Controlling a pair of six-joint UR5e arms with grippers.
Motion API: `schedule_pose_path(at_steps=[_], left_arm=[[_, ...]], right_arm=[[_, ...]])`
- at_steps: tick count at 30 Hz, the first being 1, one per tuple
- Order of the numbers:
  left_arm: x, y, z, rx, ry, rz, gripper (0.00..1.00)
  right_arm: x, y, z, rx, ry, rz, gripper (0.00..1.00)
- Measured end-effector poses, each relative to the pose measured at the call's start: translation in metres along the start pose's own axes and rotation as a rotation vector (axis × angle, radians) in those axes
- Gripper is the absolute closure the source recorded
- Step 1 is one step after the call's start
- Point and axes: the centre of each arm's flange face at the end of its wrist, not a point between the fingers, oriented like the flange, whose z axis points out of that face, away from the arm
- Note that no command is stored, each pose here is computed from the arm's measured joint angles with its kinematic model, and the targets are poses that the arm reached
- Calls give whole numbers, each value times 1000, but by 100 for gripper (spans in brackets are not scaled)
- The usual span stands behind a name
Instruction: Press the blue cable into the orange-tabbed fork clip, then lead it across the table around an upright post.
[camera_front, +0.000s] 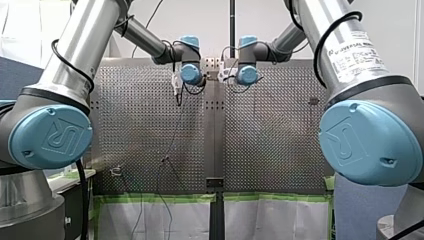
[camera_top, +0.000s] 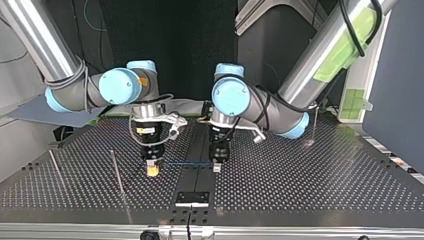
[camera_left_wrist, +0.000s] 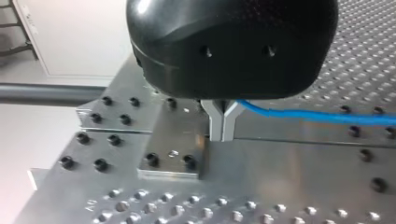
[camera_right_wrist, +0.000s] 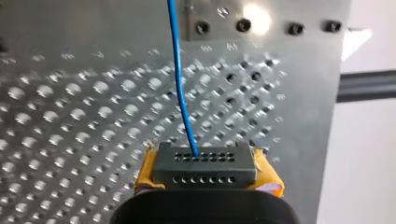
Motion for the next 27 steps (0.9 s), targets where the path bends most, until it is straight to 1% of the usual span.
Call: schedule_pose_path(at_steps=[6,12,16,21,27], left_arm=[[-8,-6,2,23,-10,-24,98],[-21,-14,5,46,-30,-58,98],[-31,-20,8,72,-47,-98,98],[-41,-25,11,100,-62,-136,98],[-51,-32,16,150,-73,-197,98]], right_arm=[[14,7,2,-11,5,0,100],[32,13,3,-19,20,1,100],[45,18,4,-26,32,5,100],[55,25,3,-36,35,8,100],[64,36,3,-51,39,9,100]])
